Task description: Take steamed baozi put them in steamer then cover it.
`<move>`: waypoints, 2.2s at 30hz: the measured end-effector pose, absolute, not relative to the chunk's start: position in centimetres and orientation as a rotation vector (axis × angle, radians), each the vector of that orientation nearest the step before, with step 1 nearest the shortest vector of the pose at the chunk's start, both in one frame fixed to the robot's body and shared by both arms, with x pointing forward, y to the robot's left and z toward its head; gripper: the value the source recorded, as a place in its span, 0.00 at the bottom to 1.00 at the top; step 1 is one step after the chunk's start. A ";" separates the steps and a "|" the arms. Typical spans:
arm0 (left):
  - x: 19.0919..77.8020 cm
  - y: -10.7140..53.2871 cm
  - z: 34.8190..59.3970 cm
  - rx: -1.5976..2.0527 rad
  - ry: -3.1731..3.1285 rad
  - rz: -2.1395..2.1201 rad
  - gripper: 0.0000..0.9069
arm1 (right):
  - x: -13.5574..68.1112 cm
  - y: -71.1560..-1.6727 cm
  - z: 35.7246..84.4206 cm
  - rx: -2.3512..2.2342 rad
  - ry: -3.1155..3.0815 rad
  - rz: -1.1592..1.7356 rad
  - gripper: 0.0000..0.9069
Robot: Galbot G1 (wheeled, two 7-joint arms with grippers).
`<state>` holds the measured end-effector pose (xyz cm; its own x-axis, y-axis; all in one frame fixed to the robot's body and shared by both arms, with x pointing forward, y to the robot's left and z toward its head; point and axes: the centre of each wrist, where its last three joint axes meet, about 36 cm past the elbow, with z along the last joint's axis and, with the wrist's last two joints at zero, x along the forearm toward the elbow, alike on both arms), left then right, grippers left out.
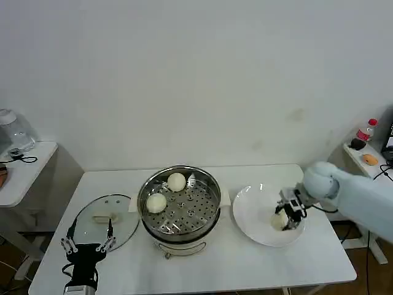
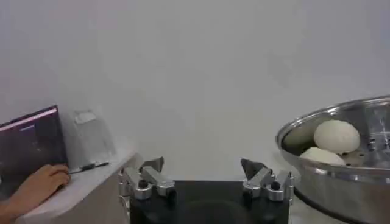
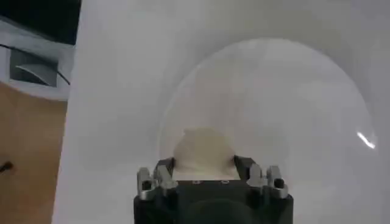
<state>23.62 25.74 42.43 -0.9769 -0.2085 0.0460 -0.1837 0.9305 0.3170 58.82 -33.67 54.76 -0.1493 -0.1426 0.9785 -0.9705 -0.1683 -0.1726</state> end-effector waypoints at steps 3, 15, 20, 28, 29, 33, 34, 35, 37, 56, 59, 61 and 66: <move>23.5 25.7 42.4 0.305 -3.006 -0.483 1.00 | 59.9 -33.0 57.3 1.363 -1.377 1.434 0.77; 23.6 26.1 42.8 0.316 -3.013 -0.486 1.00 | 63.2 -25.1 68.0 1.432 -1.458 1.650 0.77; 23.5 26.3 42.8 0.320 -3.008 -0.490 1.00 | 63.5 -19.8 70.1 1.507 -1.427 1.747 0.77; 23.6 26.5 43.5 0.331 -3.015 -0.497 1.00 | 63.6 -10.8 69.8 1.691 -1.312 1.864 0.77; 23.5 26.5 43.6 0.333 -3.017 -0.495 1.00 | 63.5 -9.7 69.5 1.720 -1.291 1.879 0.77; 23.3 26.7 43.8 0.347 -3.015 -0.492 1.00 | 62.6 -5.7 67.9 1.833 -1.191 1.923 0.77; 23.3 26.7 43.9 0.349 -3.014 -0.491 1.00 | 62.4 -4.9 67.3 1.860 -1.164 1.933 0.77; 23.2 26.8 43.9 0.352 -3.014 -0.491 1.00 | 62.2 -4.3 66.9 1.880 -1.139 1.942 0.77; 23.1 26.9 43.9 0.358 -3.011 -0.491 1.00 | 61.7 -3.3 65.8 1.922 -1.085 1.956 0.77; 23.1 26.9 44.1 0.379 -3.019 -0.476 1.00 | 58.1 0.1 60.5 2.113 -0.746 2.033 0.77; 23.1 26.9 44.1 0.379 -3.020 -0.475 1.00 | 58.0 0.2 60.3 2.124 -0.717 2.038 0.78; 23.1 26.9 44.0 0.379 -3.018 -0.474 1.00 | 57.9 0.2 60.2 2.132 -0.699 2.038 0.78; 23.1 26.9 44.0 0.380 -3.017 -0.472 1.00 | 57.8 0.2 60.0 2.142 -0.668 2.036 0.84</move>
